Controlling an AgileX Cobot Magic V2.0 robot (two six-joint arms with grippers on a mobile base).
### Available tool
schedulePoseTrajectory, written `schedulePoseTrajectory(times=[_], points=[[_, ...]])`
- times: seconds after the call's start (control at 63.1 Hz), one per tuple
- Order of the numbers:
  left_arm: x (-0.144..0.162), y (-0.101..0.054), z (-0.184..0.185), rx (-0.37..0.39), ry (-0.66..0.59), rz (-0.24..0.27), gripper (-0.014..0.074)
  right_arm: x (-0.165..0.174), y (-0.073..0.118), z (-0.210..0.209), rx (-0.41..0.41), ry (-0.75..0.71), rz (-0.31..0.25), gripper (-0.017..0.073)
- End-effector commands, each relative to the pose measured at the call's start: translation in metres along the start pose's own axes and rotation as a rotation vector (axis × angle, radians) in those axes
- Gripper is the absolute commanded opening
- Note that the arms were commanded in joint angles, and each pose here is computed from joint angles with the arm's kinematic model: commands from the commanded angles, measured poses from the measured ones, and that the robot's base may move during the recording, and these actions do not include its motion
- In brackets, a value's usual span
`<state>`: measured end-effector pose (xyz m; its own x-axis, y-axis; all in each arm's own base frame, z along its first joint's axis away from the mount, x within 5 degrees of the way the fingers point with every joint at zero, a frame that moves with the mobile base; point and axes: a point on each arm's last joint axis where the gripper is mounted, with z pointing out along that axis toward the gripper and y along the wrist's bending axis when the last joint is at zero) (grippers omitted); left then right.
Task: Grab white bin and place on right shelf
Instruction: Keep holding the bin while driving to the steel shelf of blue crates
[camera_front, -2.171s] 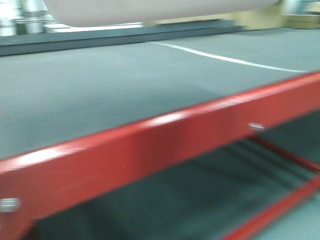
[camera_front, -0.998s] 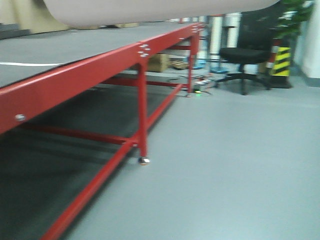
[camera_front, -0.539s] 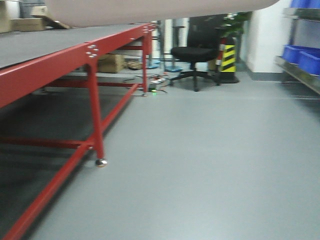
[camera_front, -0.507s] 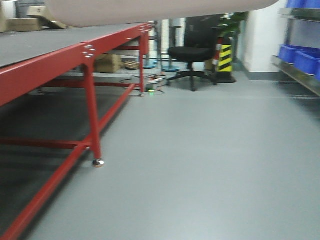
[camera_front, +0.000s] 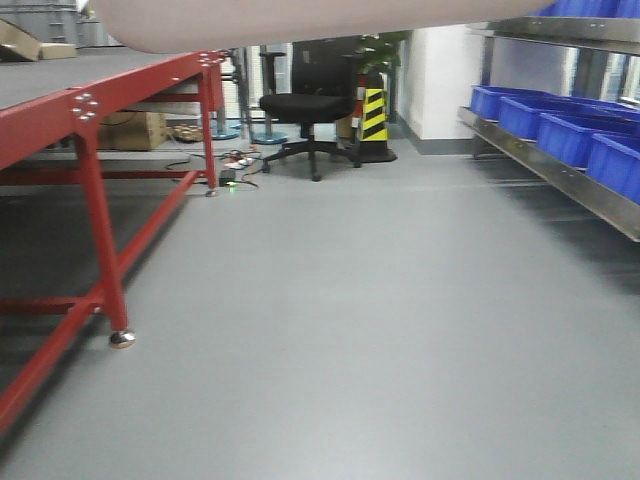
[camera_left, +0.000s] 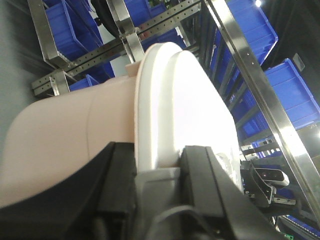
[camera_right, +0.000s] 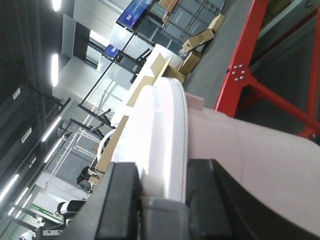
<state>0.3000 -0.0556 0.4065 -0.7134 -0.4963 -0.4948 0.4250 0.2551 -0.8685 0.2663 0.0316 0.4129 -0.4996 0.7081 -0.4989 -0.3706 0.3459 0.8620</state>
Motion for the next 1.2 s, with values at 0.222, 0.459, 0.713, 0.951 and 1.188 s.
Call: schedulePoseTrajectory(times=[0.222,0.459,0.713,0.951,1.188], points=[[0.0210,-0.0484,-0.0036,0.271,0.188,0.056,-0.0127,0.0110,0.0451,-0.0054,-0.261,0.102,0.012,0.0059],[0.0210,-0.0484,-0.0036,0.271,0.188,0.056,-0.0127,0.0110,0.0451,-0.0054,-0.261,0.102,0.012,0.0059],[0.0210,-0.0484,-0.0036,0.271,0.188,0.056,-0.0127,0.0110,0.0451,-0.0054,-0.261,0.102,0.012,0.0059],[0.0210,-0.0484,-0.0036,0.271,0.188,0.056,-0.0127,0.0111,0.0452,-0.0054,-0.262,0.103,0.012,0.0059],[0.0210,-0.0484,-0.0036,0.271,0.188,0.056,-0.0127,0.0111,0.0452,-0.0054,-0.262,0.103,0.012,0.0059]])
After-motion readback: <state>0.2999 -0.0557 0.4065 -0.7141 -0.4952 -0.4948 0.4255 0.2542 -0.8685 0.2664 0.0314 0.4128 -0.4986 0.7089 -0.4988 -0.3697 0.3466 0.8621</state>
